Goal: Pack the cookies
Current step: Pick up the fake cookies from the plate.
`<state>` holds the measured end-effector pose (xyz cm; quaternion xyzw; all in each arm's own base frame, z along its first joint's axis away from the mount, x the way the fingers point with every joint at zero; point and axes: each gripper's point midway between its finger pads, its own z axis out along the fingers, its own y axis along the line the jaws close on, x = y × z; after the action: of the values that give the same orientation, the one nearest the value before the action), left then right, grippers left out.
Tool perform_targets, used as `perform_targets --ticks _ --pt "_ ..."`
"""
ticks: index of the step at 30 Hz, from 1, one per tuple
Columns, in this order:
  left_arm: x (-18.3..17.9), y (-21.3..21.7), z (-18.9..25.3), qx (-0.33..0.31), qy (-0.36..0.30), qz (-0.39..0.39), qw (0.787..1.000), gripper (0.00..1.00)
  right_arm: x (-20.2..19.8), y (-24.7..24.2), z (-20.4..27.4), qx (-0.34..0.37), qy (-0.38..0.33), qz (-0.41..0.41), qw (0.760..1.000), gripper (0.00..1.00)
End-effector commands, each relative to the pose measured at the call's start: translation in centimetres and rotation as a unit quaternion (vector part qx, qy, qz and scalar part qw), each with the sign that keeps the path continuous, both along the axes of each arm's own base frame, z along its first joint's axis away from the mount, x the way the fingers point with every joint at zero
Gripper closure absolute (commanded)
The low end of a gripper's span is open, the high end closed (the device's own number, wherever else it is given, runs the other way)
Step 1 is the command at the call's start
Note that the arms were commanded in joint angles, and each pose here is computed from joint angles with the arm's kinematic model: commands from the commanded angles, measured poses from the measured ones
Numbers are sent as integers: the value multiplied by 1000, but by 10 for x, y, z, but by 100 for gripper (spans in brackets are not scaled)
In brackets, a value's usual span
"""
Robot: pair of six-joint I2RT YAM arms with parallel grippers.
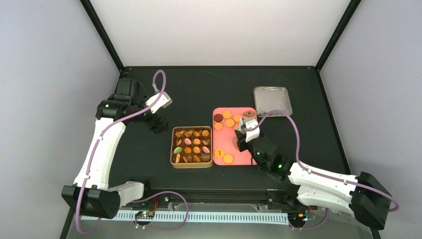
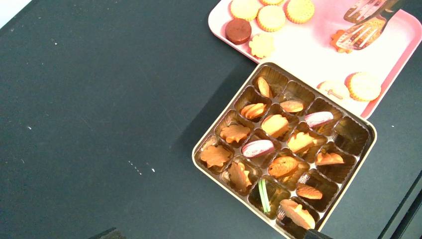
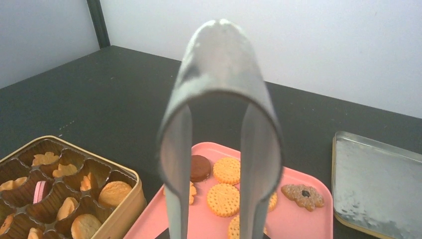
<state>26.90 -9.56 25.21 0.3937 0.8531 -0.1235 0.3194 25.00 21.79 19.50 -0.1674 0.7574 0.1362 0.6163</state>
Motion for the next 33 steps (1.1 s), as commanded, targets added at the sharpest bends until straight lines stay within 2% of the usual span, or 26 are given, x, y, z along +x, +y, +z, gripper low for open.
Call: perform_targets --ticks 1,9,17,21,26,33 --pt "-2 2 15 0 -19 -3 1000 4 6 6 18 28 -42 0 999 63" --pt "-2 2 13 3 -19 -3 1000 4 5 -1 -1 5 -34 -8 999 65" --pt "-1 1 14 -1 -19 -4 1000 4 -3 2 -20 1 3 15 1000 65" --pt "-1 1 12 -2 -15 -5 1000 4 -4 5 -23 8 10 20 1000 71" --pt "0 2 12 2 -17 -4 1000 4 -1 5 -10 9 -6 13 1000 81" --pt "2 4 10 6 -16 3 1000 4 -3 12 49 22 -60 37 997 85"
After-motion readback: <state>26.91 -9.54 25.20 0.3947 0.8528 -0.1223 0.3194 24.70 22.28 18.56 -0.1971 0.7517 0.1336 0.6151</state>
